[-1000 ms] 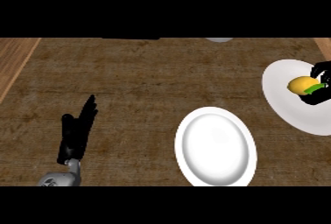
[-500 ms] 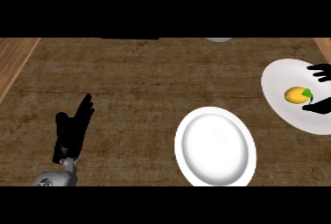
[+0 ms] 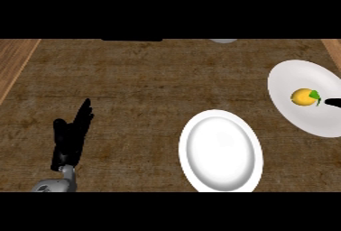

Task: Pick the lemon from the plate and place it in the plate

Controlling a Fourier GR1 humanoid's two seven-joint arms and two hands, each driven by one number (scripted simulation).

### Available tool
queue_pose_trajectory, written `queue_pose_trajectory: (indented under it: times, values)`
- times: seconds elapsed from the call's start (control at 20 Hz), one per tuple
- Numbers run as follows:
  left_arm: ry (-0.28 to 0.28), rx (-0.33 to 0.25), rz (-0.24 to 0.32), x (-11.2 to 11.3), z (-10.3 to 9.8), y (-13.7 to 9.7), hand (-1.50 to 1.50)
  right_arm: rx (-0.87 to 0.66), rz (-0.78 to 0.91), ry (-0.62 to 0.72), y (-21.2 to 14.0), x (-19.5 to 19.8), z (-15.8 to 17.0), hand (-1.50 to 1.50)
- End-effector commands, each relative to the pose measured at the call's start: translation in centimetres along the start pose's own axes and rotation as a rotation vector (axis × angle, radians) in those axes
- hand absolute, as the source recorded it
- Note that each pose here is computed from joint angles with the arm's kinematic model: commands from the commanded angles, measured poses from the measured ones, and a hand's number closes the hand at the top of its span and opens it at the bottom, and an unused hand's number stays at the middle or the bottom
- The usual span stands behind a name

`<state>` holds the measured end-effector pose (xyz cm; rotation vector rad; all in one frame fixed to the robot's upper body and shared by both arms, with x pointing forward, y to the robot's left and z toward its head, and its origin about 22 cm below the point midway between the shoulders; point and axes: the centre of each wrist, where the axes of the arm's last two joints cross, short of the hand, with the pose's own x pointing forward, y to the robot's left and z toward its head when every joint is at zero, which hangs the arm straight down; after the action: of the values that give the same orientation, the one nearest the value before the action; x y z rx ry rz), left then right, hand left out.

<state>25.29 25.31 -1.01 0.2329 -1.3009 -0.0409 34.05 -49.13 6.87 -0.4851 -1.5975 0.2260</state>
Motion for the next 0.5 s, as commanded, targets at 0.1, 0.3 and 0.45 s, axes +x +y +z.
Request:
queue_pose_trajectory:
  times: [0.1,0.3,0.45]
  values:
    - [0.018,-0.018,0.017,0.0,0.6,0.0,0.0,0.002,-0.15,-0.04,-2.4,-2.7,3.4,-1.5]
    - [0.01,-0.009,0.001,0.8,0.0,-0.7,0.0,0.023,-0.161,-0.059,-0.4,-2.3,2.1,-1.5]
    - [-0.009,0.008,0.005,1.8,-1.2,-0.1,0.0,0.034,-0.17,-0.099,-1.6,-2.7,3.1,-1.5]
